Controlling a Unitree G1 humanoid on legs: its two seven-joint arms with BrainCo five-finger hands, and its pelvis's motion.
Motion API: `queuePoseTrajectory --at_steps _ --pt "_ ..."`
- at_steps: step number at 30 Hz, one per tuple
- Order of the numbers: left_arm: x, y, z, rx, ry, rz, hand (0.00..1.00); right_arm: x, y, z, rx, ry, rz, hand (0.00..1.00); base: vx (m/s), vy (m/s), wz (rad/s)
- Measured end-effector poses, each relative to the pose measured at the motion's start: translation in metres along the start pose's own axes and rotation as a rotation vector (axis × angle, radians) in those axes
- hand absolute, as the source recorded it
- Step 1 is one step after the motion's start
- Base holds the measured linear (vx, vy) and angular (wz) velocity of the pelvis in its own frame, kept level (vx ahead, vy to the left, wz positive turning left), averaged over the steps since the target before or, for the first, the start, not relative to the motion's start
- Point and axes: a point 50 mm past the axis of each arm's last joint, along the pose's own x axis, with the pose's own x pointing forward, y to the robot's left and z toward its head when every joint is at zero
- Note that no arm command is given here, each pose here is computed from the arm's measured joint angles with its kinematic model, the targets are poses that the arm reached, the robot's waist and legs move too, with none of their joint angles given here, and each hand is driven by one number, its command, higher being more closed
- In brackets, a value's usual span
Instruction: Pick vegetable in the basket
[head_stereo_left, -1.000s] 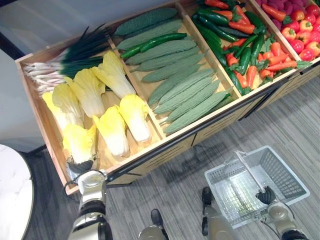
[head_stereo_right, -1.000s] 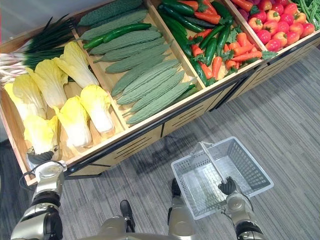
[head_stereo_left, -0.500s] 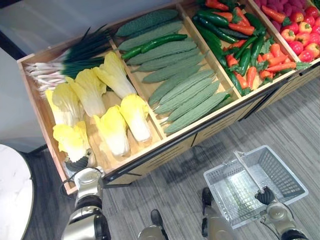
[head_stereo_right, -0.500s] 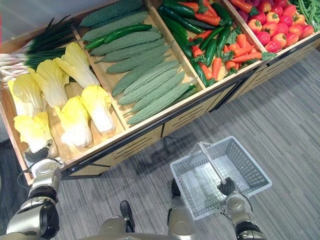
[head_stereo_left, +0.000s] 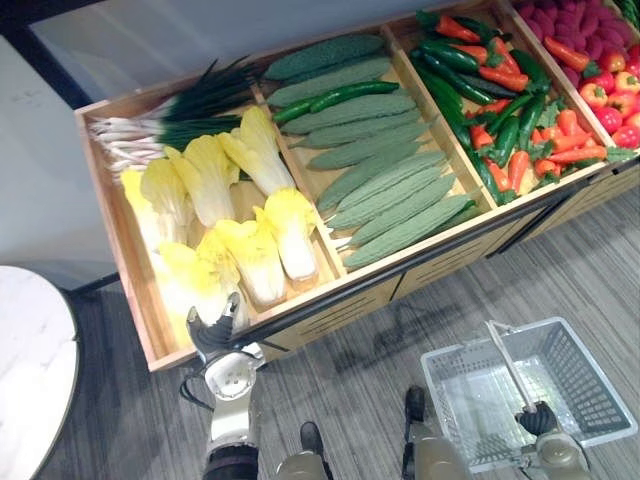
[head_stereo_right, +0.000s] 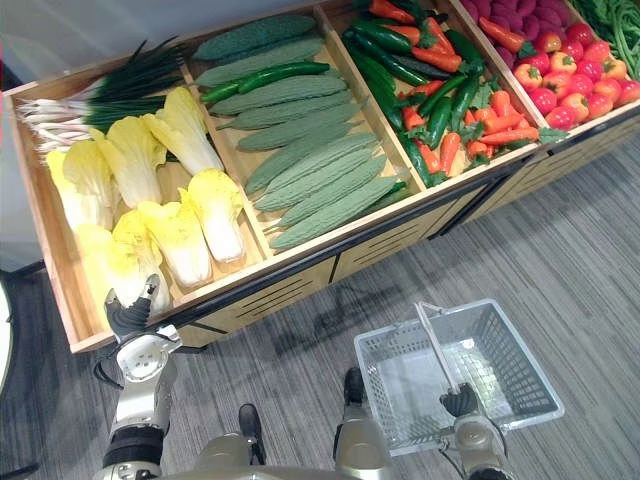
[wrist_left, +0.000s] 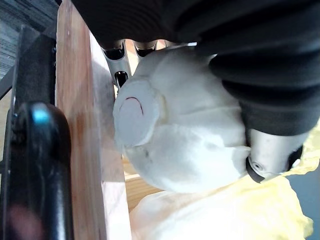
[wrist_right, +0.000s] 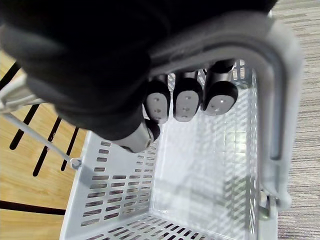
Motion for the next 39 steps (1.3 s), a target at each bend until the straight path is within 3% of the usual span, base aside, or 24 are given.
queuePoseTrajectory --at_steps 7,12,14,19,22,30,39 --pt "-0.004 0.015 0.018 -0.039 -0.091 0.037 1.00 -0.008 0.011 -0.015 0.000 0.039 0.031 1.00 -0.03 -0.015 0.14" --pt "-0.005 0.028 0.059 -0.098 -0.268 0.152 1.00 -0.011 0.018 -0.022 0.001 0.064 0.054 1.00 -0.02 -0.004 0.00" --pt "-0.008 0.038 0.091 -0.103 -0.423 0.263 1.00 -0.011 0.018 -0.024 0.000 0.070 0.058 1.00 0.01 -0.004 -0.28" --pt "-0.015 0.033 0.139 -0.155 -0.634 0.326 1.00 -0.012 0.017 -0.026 -0.006 0.073 0.057 1.00 0.00 0.001 -0.33" --pt "-0.026 0.016 0.154 -0.122 -0.742 0.252 1.00 -0.010 0.008 -0.019 -0.054 0.023 0.047 1.00 0.00 0.006 -0.54" --pt "-0.057 -0.032 0.157 0.027 -0.949 -0.227 1.00 0.001 -0.040 0.065 -0.345 -0.349 0.020 1.00 0.00 0.006 -0.97" --pt "-0.069 -0.059 0.137 0.117 -0.951 -0.551 1.00 -0.010 -0.055 0.127 -0.531 -0.618 0.028 1.00 -0.03 -0.008 -0.71"
